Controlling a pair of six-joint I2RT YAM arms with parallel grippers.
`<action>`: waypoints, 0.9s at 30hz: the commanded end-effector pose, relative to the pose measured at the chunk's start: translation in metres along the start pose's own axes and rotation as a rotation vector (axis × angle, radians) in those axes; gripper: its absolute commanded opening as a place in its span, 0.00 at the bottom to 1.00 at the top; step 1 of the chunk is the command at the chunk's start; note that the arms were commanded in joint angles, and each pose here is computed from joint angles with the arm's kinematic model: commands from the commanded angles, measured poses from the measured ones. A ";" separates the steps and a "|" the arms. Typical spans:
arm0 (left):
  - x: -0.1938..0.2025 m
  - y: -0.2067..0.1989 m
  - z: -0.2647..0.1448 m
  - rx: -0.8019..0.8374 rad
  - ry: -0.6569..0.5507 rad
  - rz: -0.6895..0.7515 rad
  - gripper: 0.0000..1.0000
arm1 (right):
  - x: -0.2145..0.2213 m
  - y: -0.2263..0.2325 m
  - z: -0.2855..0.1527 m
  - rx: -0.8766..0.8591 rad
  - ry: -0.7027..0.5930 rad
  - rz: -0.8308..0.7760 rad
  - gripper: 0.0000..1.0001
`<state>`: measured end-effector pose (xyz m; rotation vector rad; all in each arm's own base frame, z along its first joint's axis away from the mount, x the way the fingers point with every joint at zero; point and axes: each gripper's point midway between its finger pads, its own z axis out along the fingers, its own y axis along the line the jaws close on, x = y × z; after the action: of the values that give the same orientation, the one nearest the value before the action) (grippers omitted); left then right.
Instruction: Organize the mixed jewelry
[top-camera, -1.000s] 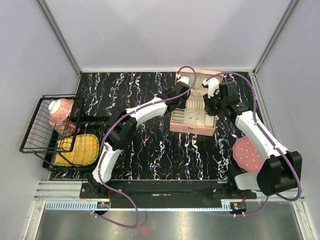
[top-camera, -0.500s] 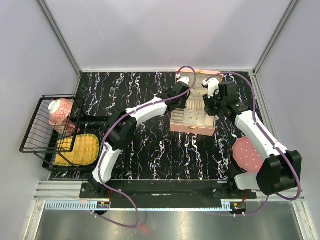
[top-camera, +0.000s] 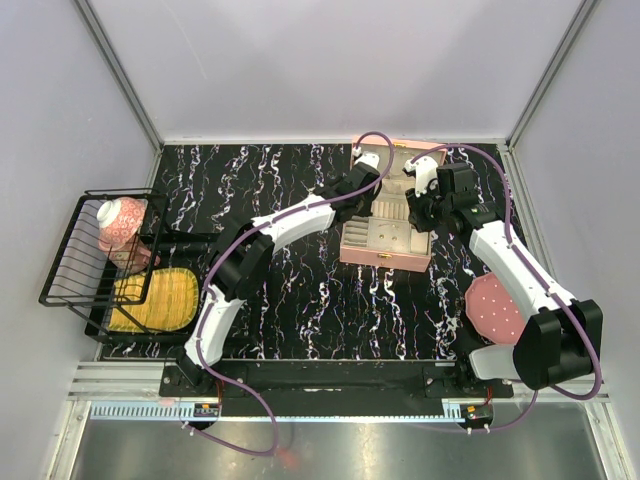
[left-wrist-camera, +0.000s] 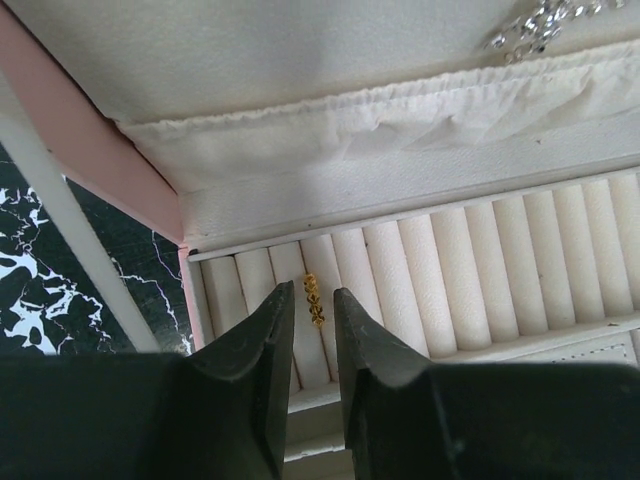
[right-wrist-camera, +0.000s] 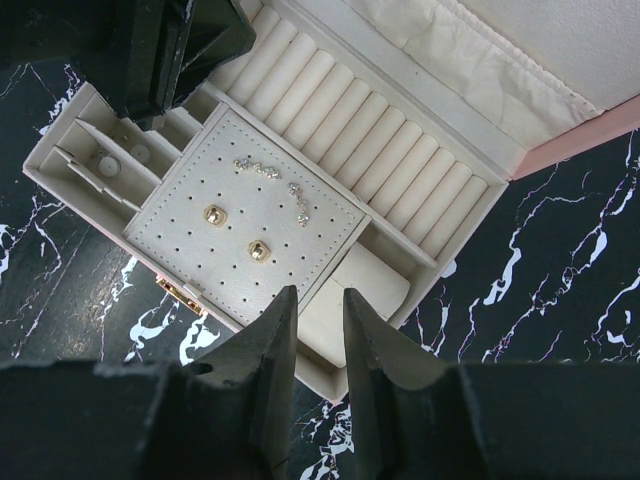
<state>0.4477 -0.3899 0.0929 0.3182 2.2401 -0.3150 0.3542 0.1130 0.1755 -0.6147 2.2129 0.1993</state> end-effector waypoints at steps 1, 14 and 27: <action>-0.051 -0.009 -0.016 0.019 -0.128 -0.022 0.25 | -0.008 0.002 0.001 -0.016 -0.034 -0.006 0.31; -0.047 -0.009 -0.012 0.017 -0.119 -0.020 0.26 | -0.007 0.002 0.001 -0.015 -0.034 -0.006 0.31; -0.041 -0.008 -0.011 0.016 -0.102 -0.021 0.21 | -0.006 0.001 0.002 -0.015 -0.029 -0.005 0.31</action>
<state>0.4525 -0.3933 0.1032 0.3149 2.2143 -0.3241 0.3540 0.1130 0.1750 -0.6149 2.2140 0.1994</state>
